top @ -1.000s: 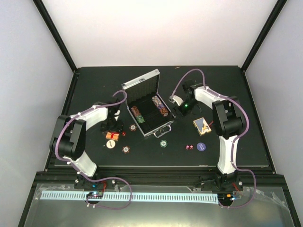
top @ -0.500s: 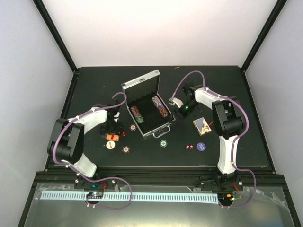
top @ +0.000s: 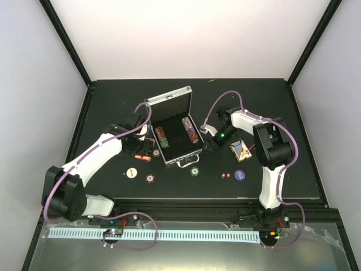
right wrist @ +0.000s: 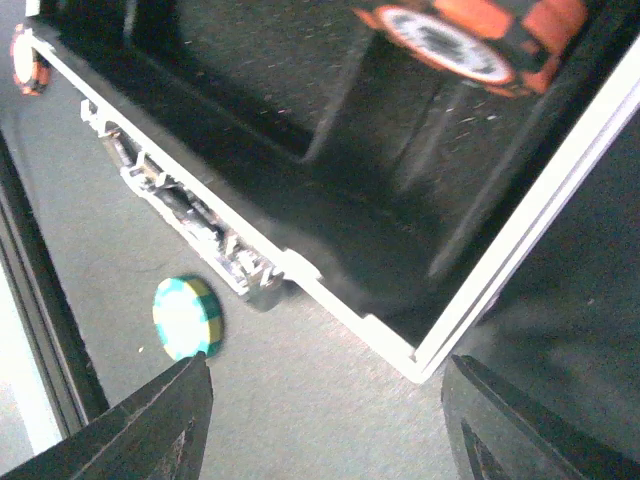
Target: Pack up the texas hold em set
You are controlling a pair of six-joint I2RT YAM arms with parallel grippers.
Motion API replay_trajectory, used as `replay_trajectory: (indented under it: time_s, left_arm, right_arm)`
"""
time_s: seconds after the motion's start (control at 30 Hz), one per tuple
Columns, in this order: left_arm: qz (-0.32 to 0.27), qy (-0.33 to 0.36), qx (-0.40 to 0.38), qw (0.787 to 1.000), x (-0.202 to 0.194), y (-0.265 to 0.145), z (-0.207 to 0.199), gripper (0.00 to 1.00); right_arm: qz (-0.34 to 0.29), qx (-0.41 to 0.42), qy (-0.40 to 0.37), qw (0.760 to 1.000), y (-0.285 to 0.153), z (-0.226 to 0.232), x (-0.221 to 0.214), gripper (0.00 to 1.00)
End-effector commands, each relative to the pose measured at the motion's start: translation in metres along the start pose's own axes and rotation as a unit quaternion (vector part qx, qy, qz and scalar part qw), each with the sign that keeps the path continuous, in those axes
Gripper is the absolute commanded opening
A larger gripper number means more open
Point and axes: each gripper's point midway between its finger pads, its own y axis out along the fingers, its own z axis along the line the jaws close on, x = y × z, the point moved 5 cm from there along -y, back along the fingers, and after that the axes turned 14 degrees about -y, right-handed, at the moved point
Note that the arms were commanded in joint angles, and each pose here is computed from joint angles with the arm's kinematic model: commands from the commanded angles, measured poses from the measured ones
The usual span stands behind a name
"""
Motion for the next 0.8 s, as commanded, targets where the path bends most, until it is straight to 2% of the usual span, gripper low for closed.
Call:
replay_trajectory:
  time_s: [0.0, 0.13, 0.3, 0.47, 0.77]
  left_arm:
    - [-0.075, 0.128, -0.133, 0.980, 0.019, -0.042, -0.067, 0.60]
    - [-0.108, 0.239, -0.169, 0.950, 0.028, -0.047, -0.110, 0.61]
    - [-0.130, 0.338, -0.183, 0.914, 0.047, -0.043, -0.154, 0.62]
    - [-0.077, 0.401, -0.126, 0.904, 0.051, -0.013, -0.179, 0.62]
    - [-0.022, 0.448, -0.104, 0.888, 0.030, 0.024, -0.190, 0.63]
  right_arm:
    - [-0.033, -0.006, -0.037, 0.999, -0.025, 0.023, 0.006, 0.67]
    - [-0.024, -0.006, -0.021, 0.999, -0.038, 0.026, -0.001, 0.68]
    - [-0.012, 0.007, -0.010, 1.000, -0.060, 0.034, -0.017, 0.68]
    - [0.001, 0.022, -0.004, 1.000, -0.063, 0.031, -0.030, 0.68]
    - [0.001, 0.036, 0.008, 0.999, -0.066, 0.031, -0.027, 0.68]
